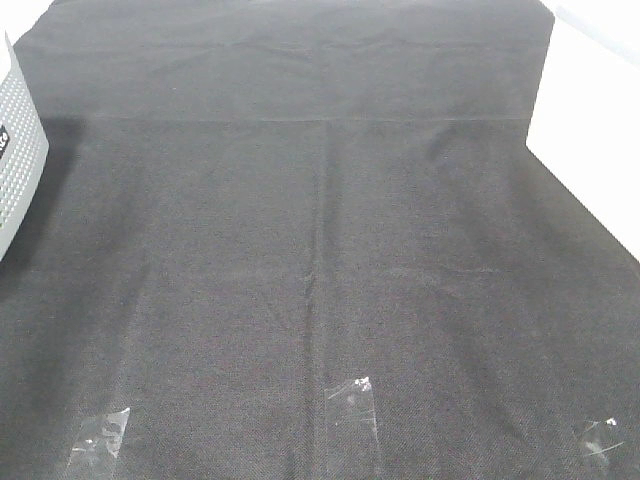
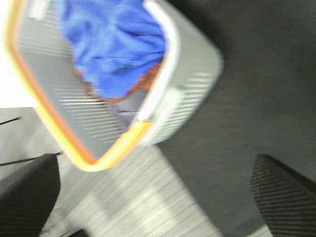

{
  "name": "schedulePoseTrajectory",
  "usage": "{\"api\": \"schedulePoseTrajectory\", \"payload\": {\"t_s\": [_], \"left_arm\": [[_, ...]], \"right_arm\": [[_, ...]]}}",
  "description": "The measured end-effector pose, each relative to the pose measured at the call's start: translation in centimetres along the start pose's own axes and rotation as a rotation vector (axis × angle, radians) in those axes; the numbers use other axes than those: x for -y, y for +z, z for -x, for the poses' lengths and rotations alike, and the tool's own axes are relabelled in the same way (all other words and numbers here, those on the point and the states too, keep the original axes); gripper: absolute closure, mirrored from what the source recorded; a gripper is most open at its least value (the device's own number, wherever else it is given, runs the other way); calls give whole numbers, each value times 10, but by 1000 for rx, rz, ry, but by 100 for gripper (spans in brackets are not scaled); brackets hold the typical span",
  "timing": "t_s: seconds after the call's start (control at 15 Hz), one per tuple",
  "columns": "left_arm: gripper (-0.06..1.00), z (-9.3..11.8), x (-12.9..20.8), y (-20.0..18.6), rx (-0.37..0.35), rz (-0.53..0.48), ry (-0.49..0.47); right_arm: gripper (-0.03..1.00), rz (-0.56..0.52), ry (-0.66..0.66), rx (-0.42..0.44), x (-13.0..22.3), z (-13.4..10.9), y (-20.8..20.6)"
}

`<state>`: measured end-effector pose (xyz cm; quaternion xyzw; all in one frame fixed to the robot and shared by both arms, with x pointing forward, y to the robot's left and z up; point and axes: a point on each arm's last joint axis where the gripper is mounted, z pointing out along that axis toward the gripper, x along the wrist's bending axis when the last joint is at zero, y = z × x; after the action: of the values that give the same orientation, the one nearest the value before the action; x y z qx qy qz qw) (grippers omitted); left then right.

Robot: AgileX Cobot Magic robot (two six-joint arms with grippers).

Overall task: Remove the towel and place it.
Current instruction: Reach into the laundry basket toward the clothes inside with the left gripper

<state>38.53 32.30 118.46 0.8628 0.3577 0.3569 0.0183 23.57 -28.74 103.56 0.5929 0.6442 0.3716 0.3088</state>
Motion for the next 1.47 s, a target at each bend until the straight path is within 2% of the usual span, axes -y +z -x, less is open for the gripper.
{"api": "schedulePoseTrajectory", "payload": {"t_s": [0.13,0.33,0.47,0.6,0.8,1.07,1.33,1.47], "left_arm": [[-5,-34,-20,1,-76,-40,53],[-5,-70,-44,27,-120,-139,178],[-5,-86,-54,62,-126,-187,219],[-5,-102,-46,97,-117,-254,259],[-5,-121,-33,131,-144,-279,322],[-5,-125,-28,200,-67,-310,461],[-4,-109,-26,273,47,-319,543],[-4,-101,-22,295,100,-332,559]], "right_arm": [[1,0,0,0,0,0,0],[1,0,0,0,0,0,0],[1,0,0,0,0,0,0],[1,0,0,0,0,0,0],[1,0,0,0,0,0,0],[1,0,0,0,0,0,0],[1,0,0,0,0,0,0],[1,0,0,0,0,0,0]]}}
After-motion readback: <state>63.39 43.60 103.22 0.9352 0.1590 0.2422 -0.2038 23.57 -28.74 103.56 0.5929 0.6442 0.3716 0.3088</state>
